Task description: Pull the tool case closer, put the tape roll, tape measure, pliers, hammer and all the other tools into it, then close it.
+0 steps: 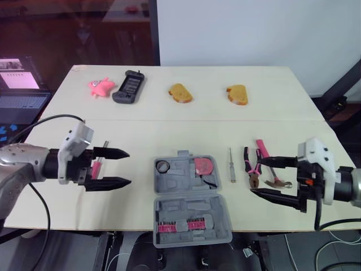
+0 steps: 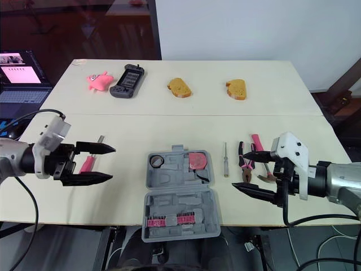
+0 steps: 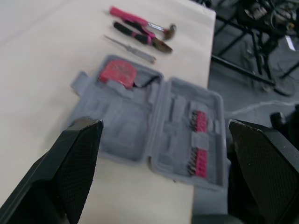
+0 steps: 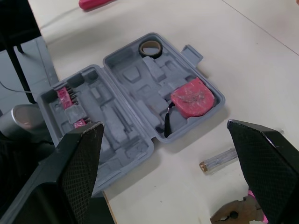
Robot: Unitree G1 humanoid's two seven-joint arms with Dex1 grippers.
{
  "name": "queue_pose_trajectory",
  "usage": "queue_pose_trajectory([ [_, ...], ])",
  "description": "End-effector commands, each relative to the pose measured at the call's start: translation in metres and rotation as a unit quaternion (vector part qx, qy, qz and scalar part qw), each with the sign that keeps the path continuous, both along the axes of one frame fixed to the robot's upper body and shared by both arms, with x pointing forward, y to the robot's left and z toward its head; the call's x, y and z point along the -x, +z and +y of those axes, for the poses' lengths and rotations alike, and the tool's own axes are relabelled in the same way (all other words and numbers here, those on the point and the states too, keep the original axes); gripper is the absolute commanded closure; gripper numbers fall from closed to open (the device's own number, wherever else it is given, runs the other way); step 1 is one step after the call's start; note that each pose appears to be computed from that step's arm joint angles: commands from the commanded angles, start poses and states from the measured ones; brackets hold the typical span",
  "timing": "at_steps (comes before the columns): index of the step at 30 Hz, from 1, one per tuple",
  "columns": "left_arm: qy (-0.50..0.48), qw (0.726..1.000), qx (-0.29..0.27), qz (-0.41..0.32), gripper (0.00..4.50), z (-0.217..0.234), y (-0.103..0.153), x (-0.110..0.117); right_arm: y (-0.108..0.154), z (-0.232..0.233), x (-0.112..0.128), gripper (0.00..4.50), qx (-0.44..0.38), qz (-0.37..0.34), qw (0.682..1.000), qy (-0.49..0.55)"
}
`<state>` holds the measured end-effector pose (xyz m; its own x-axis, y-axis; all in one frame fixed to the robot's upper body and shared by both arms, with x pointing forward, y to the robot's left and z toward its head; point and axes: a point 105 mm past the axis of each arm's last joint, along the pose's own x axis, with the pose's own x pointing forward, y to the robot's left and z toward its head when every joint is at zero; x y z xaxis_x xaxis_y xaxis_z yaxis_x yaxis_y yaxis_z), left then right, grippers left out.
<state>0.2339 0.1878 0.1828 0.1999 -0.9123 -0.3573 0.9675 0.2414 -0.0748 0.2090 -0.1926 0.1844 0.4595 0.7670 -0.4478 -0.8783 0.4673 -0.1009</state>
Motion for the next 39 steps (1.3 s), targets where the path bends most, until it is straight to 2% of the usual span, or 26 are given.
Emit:
queue_pose_trajectory([
  [1,-0.027,0.999,-0.024,-0.012,0.0,-0.005,0.0,0.011,0.007,0.012,0.003,0.04,0.004,-0.014,0.999,0.034],
  [8,-0.018,1.0,-0.012,-0.013,0.0,-0.011,-0.002,0.02,0.011,0.017,0.002,0.04,0.001,-0.013,0.998,0.057],
  [13,-0.019,0.999,-0.001,-0.028,0.0,-0.015,0.002,0.022,0.002,0.008,-0.002,0.04,0.023,-0.004,0.999,0.037],
  [18,-0.062,0.997,0.013,-0.049,0.0,-0.032,0.017,0.015,-0.008,-0.01,-0.01,0.04,0.042,-0.055,0.996,-0.055],
  [21,-0.089,0.994,0.021,-0.056,0.0,-0.042,0.024,0.01,-0.017,-0.018,-0.003,0.04,0.027,-0.043,0.993,-0.104],
  [29,-0.158,0.985,0.033,-0.066,0.0,-0.068,0.036,0.002,-0.054,-0.047,0.017,0.04,-0.022,-0.011,0.952,-0.305],
  [33,-0.164,0.984,0.029,-0.064,0.0,-0.069,0.033,0.001,-0.069,-0.047,0.019,0.04,-0.032,0.004,0.937,-0.347],
  [39,-0.155,0.986,0.014,-0.061,0.0,-0.066,0.027,0.002,-0.086,-0.041,0.007,0.04,-0.014,0.022,0.925,-0.378],
])
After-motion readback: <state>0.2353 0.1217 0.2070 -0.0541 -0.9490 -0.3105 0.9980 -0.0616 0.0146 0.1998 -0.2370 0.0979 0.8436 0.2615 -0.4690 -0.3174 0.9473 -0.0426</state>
